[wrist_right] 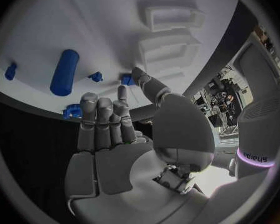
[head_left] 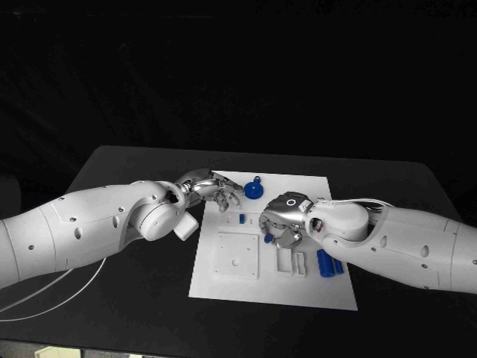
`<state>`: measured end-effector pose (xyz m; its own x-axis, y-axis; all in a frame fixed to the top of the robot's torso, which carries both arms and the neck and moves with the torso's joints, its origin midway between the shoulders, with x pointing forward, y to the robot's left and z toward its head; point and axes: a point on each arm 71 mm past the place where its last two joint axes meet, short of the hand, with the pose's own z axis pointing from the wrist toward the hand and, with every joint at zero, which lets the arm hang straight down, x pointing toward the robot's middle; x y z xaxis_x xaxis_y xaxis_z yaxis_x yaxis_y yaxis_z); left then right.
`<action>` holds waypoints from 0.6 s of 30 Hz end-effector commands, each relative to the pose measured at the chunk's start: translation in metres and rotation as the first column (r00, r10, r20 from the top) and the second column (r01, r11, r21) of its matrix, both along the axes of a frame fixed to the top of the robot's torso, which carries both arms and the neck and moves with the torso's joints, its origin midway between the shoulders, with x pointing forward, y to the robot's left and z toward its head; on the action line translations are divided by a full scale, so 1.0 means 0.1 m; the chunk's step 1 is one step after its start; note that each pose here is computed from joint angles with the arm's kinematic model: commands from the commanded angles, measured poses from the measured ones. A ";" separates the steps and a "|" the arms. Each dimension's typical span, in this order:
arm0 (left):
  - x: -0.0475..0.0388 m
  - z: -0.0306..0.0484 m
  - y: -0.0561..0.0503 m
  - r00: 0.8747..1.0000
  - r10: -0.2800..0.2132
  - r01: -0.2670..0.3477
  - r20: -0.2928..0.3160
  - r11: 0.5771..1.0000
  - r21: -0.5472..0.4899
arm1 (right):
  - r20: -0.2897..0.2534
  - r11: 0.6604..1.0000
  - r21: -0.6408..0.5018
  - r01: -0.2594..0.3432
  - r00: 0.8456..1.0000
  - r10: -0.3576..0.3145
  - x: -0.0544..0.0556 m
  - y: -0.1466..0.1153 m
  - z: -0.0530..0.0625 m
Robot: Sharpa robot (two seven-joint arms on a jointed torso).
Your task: Assemble the parts on the task board
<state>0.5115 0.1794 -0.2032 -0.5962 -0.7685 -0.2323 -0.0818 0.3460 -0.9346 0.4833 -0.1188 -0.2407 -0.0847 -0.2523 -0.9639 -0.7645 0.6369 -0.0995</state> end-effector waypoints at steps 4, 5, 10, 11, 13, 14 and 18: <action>-0.008 0.005 -0.02 1.000 -0.017 0.017 -0.005 1.000 -0.010 | -0.042 0.999 -0.035 -0.006 0.999 0.005 -0.02 0.01 -0.08; -0.008 0.005 -0.01 1.000 -0.016 0.016 -0.005 1.000 -0.009 | -0.042 0.999 -0.037 -0.007 0.999 0.005 -0.02 0.01 -0.09; -0.010 0.004 -0.02 1.000 -0.017 0.017 -0.006 1.000 -0.009 | -0.043 0.999 -0.044 0.000 0.999 -0.002 -0.01 0.00 -0.10; -0.009 0.004 -0.02 1.000 -0.015 0.015 -0.007 1.000 -0.008 | -0.043 0.999 -0.047 0.003 0.999 -0.005 -0.01 0.00 -0.10; -0.008 0.003 -0.02 1.000 -0.015 0.015 -0.007 1.000 -0.007 | -0.045 0.999 -0.053 0.006 0.999 -0.009 0.00 0.00 -0.10; -0.007 0.003 -0.01 1.000 -0.014 0.014 -0.007 1.000 -0.007 | -0.048 0.998 -0.062 0.009 0.999 -0.012 0.00 -0.01 -0.11; -0.007 0.002 -0.01 1.000 -0.013 0.013 -0.008 1.000 -0.006 | -0.052 0.997 -0.078 0.015 0.998 -0.019 0.01 -0.02 -0.12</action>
